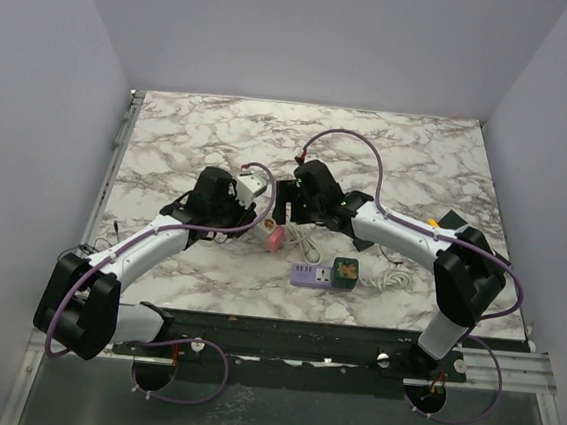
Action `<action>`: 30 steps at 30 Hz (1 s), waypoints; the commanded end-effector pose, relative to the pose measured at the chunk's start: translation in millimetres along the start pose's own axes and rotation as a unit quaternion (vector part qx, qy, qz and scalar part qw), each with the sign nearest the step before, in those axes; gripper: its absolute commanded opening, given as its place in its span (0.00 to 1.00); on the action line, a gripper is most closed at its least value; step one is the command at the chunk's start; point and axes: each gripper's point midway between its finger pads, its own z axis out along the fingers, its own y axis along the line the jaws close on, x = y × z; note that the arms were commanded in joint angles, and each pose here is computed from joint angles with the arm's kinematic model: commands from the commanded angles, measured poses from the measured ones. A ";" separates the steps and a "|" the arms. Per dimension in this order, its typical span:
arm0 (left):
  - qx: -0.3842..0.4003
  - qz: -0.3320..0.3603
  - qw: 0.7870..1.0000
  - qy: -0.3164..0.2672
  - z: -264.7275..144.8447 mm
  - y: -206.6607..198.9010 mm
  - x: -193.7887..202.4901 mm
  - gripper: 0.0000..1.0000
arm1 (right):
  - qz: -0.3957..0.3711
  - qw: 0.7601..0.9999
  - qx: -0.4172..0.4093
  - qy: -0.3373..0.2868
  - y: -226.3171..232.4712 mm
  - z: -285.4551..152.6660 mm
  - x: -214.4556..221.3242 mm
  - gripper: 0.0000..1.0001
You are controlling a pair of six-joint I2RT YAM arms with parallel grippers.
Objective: Insert the plug
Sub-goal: Insert the plug into the socket.
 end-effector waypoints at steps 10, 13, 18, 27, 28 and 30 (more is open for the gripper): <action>-0.020 0.023 0.999 0.018 1.5 6.4 7.6 0.00 | 0.015 0.999 -0.037 -0.020 3.0 11.7 -28.3 0.77; -0.019 0.025 0.999 0.021 1.9 5.5 10.7 0.00 | 0.001 0.998 -0.062 -0.018 12.0 19.3 -35.5 0.69; -0.015 0.028 0.999 0.024 3.6 2.8 11.7 0.00 | -0.005 0.993 -0.113 -0.018 25.8 28.5 -47.8 0.45; -0.009 0.032 0.999 0.033 7.4 -0.6 16.7 0.00 | -0.006 0.973 -0.227 0.039 57.7 41.0 -29.1 0.41; -0.008 0.034 0.999 0.034 7.7 -1.5 17.4 0.00 | -0.007 0.972 -0.232 0.045 58.8 43.4 -25.5 0.45; -0.007 0.035 0.999 0.038 8.4 -1.9 20.2 0.00 | -0.007 0.970 -0.237 0.054 59.7 47.0 -21.8 0.47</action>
